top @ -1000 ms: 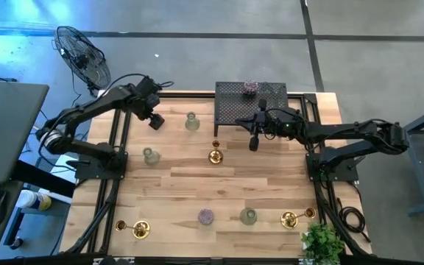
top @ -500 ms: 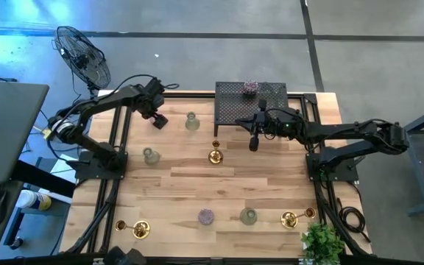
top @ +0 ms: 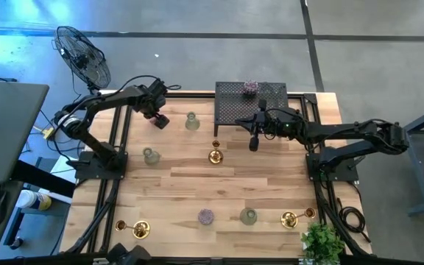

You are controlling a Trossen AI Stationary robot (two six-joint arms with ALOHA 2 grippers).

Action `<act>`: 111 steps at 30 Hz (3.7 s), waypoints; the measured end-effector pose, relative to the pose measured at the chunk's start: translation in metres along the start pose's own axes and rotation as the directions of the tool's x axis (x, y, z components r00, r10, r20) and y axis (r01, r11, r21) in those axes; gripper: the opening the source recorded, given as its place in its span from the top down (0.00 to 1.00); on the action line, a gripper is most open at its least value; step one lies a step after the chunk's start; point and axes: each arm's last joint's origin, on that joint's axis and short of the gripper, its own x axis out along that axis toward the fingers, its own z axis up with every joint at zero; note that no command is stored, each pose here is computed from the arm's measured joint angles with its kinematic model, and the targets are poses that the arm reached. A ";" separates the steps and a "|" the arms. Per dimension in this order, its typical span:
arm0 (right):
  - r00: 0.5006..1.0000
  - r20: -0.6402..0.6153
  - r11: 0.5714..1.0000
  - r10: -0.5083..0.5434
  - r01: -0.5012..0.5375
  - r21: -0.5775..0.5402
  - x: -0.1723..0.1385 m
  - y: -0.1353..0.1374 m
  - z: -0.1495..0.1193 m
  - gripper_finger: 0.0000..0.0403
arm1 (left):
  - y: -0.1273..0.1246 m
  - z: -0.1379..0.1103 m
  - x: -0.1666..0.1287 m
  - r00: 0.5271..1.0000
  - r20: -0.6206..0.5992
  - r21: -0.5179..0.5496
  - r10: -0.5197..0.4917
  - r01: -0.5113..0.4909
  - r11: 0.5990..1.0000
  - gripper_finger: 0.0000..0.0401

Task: Pick & Place candle stick holders
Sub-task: Put the pink patterned candle on the shelf

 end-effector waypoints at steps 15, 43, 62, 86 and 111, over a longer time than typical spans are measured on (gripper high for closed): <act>1.000 0.001 1.000 -0.001 0.001 -0.003 0.000 0.000 0.000 1.00 | -0.001 0.002 -0.005 0.999 -0.029 0.038 -0.020 0.021 0.999 0.18; 1.000 -0.004 1.000 0.000 0.000 0.000 0.000 0.000 0.000 1.00 | -0.001 0.003 -0.010 0.997 -0.057 0.097 -0.057 0.062 0.993 0.12; 1.000 -0.005 1.000 0.001 -0.001 0.000 0.000 0.000 0.000 1.00 | -0.002 0.006 0.008 0.993 -0.111 0.118 -0.027 0.040 0.992 0.14; 1.000 -0.014 1.000 0.002 -0.002 0.000 0.000 0.000 -0.001 1.00 | -0.010 0.006 -0.010 0.990 -0.122 0.168 -0.078 0.098 0.981 0.28; 1.000 -0.029 1.000 0.004 -0.003 0.007 0.000 0.000 -0.003 1.00 | -0.213 -0.049 -0.086 0.873 0.092 0.566 -0.478 0.349 0.747 0.28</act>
